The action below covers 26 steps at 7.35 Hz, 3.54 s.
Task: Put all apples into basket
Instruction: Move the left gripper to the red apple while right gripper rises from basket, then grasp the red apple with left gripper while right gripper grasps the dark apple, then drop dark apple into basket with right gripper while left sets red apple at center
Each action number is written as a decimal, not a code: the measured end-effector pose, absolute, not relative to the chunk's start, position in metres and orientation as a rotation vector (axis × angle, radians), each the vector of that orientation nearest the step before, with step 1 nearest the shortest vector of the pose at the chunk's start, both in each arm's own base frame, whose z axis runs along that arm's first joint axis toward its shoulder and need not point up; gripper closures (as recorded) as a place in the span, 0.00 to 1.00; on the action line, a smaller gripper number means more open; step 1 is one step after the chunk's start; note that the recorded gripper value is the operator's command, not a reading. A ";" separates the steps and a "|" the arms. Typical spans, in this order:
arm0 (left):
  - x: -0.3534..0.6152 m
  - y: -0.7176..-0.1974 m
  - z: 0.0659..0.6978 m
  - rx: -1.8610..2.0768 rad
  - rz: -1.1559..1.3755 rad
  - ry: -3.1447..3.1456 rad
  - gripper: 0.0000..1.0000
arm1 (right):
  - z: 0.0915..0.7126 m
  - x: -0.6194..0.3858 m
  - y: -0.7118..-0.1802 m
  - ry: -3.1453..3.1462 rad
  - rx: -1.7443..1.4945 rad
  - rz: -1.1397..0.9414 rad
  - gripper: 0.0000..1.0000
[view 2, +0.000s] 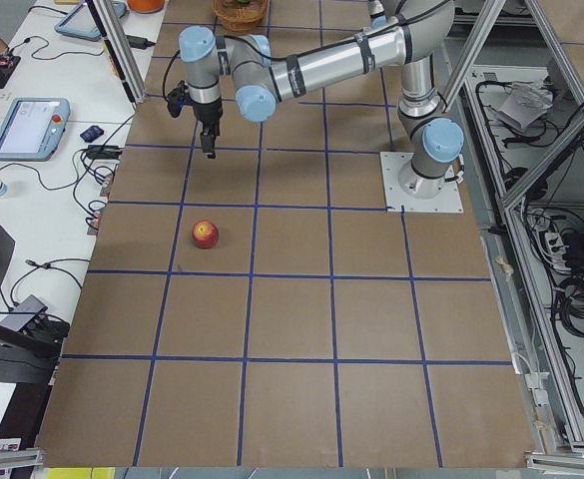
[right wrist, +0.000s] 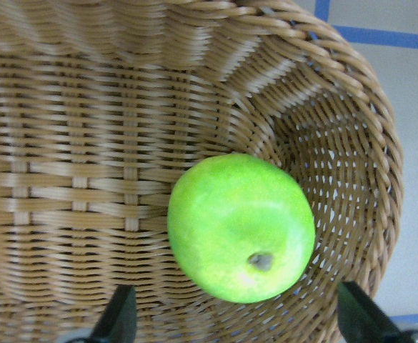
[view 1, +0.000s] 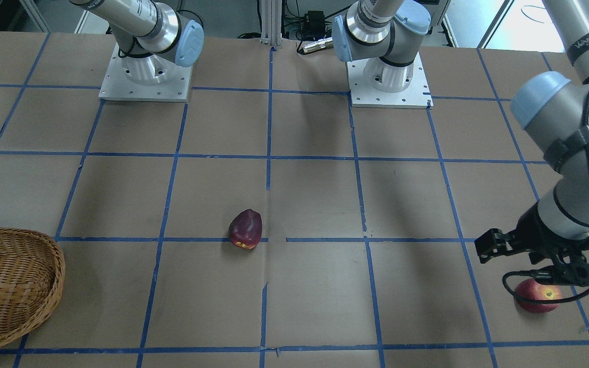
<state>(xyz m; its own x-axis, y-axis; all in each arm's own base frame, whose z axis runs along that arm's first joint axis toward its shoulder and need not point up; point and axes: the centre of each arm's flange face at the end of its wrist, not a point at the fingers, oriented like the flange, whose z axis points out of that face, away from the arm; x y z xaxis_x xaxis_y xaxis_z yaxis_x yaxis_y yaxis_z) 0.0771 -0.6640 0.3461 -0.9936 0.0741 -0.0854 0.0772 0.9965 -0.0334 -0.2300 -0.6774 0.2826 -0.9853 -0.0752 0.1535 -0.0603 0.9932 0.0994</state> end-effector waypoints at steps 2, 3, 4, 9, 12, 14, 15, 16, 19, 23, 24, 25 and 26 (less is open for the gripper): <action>0.171 -0.667 0.299 0.274 -0.065 3.029 0.00 | 0.329 -0.154 -0.670 -3.065 0.142 -0.168 0.00; 0.201 -0.671 0.273 0.349 -0.062 3.016 0.00 | 0.342 -0.102 -0.670 -3.103 0.134 -0.175 0.00; 0.216 -0.675 0.247 0.394 -0.049 3.013 0.00 | 0.348 -0.043 -0.672 -3.135 0.114 -0.173 0.00; 0.228 -0.690 0.197 0.434 -0.014 3.029 0.62 | 0.315 0.234 -0.646 -3.194 -0.193 -0.238 0.00; 0.210 -0.696 0.229 0.445 -0.077 3.045 0.62 | 0.268 0.299 -0.636 -3.214 -0.264 -0.310 0.00; 0.165 -0.685 0.274 0.433 -0.042 3.072 0.62 | 0.240 0.305 -0.626 -3.191 -0.257 -0.382 0.00; 0.132 -0.671 0.295 0.386 -0.009 3.095 0.62 | 0.228 0.304 -0.621 -3.186 -0.257 -0.396 0.00; 0.100 -0.654 0.310 0.311 0.016 3.111 0.62 | 0.219 0.304 -0.619 -3.188 -0.258 -0.393 0.00; -0.015 -0.615 0.329 0.162 0.033 3.129 0.62 | 0.193 0.312 -0.613 -3.175 -0.242 -0.447 0.00; -0.168 -0.584 0.307 -0.044 0.089 3.139 0.62 | 0.180 0.317 -0.599 -3.156 -0.228 -0.490 1.00; -0.198 -0.576 0.300 -0.078 0.104 3.141 0.62 | 0.193 0.312 -0.603 -3.163 -0.237 -0.457 1.00; -0.226 -0.566 0.292 -0.134 0.128 3.151 0.62 | 0.214 0.297 -0.609 -3.168 -0.266 -0.423 1.00; -0.255 -0.558 0.281 -0.204 0.134 3.168 0.62 | 0.243 0.260 -0.619 -3.160 -0.339 -0.403 1.00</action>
